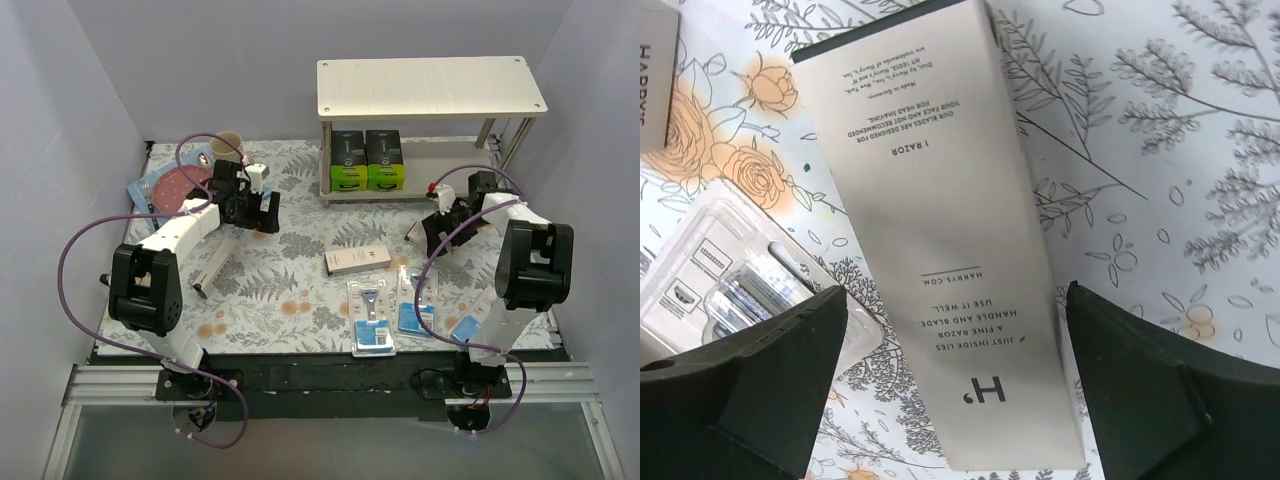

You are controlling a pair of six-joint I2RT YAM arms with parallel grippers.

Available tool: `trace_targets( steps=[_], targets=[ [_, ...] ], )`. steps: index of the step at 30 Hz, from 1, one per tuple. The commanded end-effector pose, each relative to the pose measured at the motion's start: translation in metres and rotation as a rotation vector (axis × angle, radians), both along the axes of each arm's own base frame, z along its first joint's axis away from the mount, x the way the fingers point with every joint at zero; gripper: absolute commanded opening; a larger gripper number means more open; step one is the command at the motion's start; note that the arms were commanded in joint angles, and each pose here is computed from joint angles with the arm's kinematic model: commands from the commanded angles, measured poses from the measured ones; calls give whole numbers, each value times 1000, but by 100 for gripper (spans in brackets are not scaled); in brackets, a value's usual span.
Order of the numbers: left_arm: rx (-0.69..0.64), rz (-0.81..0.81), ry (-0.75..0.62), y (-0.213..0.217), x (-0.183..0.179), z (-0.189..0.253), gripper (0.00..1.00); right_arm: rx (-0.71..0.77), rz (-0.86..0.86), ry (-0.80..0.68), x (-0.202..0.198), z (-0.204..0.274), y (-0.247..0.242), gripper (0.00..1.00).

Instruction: Place and organize the shaving razors onto the shelf

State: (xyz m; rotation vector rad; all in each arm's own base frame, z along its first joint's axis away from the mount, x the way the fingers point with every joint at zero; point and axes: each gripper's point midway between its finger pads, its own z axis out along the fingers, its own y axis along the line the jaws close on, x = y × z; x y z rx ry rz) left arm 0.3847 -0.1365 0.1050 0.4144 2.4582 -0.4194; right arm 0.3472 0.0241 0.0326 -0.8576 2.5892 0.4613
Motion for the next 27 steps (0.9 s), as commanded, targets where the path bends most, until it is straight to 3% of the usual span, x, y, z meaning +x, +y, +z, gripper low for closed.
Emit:
trace_targets(
  steps=[1,6,16,24,27],
  targets=[
    [-36,-10,-59,-9,12,23,98,-16,-68,-125,14,26,-6,98],
    [-37,-8,-66,-8,9,24,98,-67,79,-220,5,34,-10,98],
    [-30,-9,-64,-6,6,22,98,-172,227,-231,7,7,-32,94],
    [-22,-11,-67,-5,5,22,98,-117,270,-185,2,-1,-27,77],
    [-21,-10,-67,-5,6,22,98,-83,273,-169,-5,4,-21,64]
  ],
)
